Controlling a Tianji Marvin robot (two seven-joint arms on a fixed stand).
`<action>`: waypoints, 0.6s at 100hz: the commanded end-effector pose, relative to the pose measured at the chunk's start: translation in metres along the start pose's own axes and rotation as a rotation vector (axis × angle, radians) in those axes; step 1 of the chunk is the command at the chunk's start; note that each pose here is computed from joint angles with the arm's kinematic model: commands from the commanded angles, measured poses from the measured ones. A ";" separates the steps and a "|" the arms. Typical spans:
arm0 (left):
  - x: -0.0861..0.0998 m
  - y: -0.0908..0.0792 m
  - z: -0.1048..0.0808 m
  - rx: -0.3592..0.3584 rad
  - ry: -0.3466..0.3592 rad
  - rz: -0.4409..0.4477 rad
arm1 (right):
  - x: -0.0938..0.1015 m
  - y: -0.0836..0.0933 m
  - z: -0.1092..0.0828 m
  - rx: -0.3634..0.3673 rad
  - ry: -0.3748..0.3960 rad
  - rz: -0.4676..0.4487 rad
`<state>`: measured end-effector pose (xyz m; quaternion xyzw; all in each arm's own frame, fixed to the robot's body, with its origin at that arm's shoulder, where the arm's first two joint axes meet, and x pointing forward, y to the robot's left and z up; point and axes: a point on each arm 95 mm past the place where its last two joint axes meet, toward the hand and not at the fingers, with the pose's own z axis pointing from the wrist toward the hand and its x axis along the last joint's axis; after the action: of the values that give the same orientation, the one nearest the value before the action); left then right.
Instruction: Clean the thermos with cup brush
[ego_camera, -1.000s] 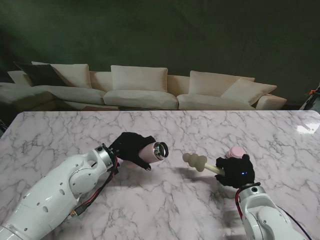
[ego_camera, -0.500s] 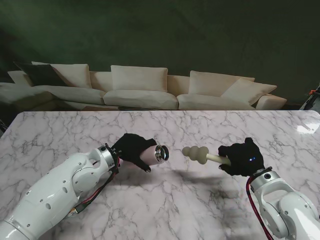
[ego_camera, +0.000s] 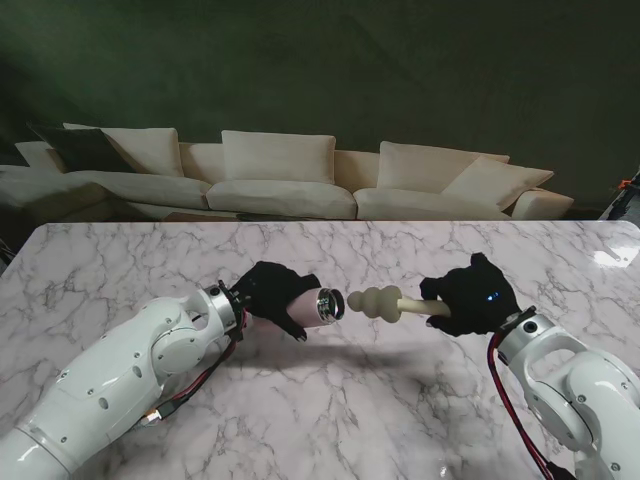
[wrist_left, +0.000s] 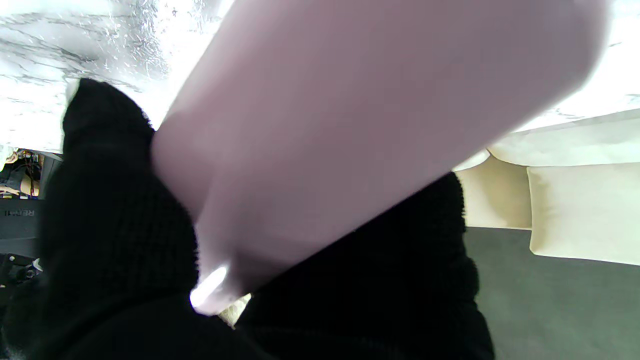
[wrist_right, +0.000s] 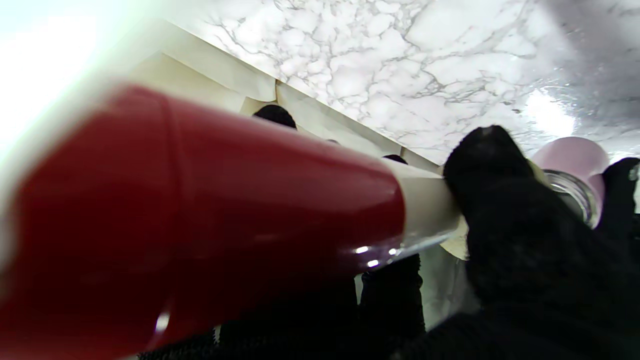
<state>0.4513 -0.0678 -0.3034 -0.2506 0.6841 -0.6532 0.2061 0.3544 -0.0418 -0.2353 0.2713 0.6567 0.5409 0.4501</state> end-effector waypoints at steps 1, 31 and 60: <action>0.001 -0.004 0.003 0.004 0.004 0.003 | 0.001 0.011 0.005 -0.017 0.019 -0.013; 0.003 -0.005 0.008 0.014 0.019 0.002 | 0.008 0.024 0.022 -0.021 0.089 -0.022; 0.005 -0.008 0.007 0.039 0.032 0.008 | 0.012 0.029 0.034 0.031 0.159 -0.024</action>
<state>0.4526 -0.0736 -0.3001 -0.2402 0.6759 -0.6661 0.2047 0.3741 -0.0094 -0.2140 0.2328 0.6959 0.5484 0.4010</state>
